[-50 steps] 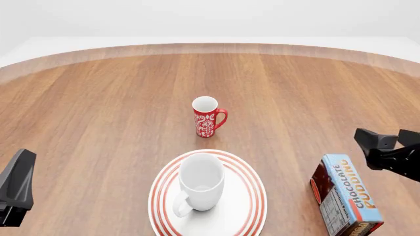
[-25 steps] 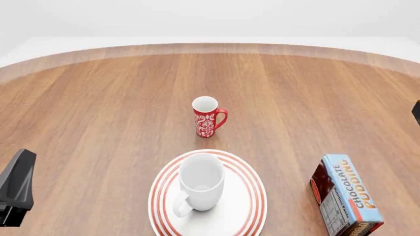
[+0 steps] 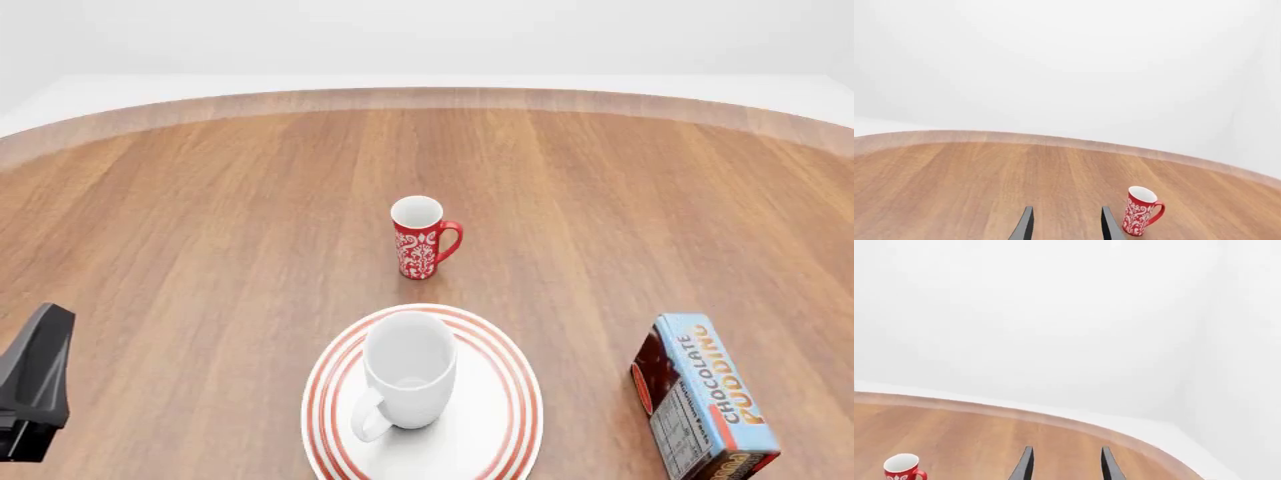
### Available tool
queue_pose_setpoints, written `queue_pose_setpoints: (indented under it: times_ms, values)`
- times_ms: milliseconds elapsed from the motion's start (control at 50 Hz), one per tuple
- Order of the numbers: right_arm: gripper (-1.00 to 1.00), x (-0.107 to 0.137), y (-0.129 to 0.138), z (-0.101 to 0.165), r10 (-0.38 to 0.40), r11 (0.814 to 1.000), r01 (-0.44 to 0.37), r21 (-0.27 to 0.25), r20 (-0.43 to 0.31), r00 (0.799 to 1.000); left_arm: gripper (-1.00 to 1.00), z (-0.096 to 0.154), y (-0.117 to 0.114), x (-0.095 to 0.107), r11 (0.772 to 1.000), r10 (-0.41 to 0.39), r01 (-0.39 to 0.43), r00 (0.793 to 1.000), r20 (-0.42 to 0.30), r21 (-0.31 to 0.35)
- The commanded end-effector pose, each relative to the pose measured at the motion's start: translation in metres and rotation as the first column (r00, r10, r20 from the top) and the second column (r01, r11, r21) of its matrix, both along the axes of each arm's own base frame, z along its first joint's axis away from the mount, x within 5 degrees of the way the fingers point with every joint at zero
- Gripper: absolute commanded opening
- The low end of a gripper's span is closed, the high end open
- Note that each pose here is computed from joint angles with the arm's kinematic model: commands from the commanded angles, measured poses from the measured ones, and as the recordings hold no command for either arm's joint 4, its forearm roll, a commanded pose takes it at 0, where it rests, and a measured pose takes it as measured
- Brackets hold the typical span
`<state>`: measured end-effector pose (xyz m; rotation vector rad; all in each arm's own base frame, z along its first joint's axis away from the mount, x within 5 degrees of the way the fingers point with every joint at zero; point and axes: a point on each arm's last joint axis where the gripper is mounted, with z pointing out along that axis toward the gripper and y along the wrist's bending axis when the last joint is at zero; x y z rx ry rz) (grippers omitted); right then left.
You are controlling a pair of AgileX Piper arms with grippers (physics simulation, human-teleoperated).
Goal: Pick up the white mug and put it on the plate, and put the chocolate pudding to the right of the plate.
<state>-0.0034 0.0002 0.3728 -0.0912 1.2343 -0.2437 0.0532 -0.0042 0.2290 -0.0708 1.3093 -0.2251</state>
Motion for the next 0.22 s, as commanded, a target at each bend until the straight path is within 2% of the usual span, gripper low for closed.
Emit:
queue_pose_setpoints:
  times_ms: [20, 80, 140, 220]
  values:
    - [1.00, -0.0274, 0.0029, 0.0180, -0.050, 0.996, 0.062, -0.057, 0.200, 0.979, 1.00, 0.0002, -0.0003, -0.0001, 1.000, -0.001, 0.001, 1.000, 0.004, 0.015]
    - [1.00, -0.0273, 0.0029, 0.0187, -0.052, 0.996, 0.068, -0.063, 0.224, 0.973, 1.00, 0.0003, -0.0003, -0.0001, 1.000, -0.001, 0.001, 1.000, 0.005, 0.020]
    - [1.00, -0.0262, 0.0032, 0.0178, -0.059, 0.996, 0.071, -0.045, 0.229, 0.972, 1.00, 0.0004, -0.0002, -0.0001, 1.000, 0.002, -0.002, 1.000, 0.007, 0.022]
    - [1.00, -0.0287, 0.0037, 0.0215, -0.062, 0.996, 0.076, -0.042, 0.275, 0.959, 1.00, 0.0005, -0.0004, -0.0002, 1.000, 0.000, -0.001, 1.000, 0.008, 0.031]
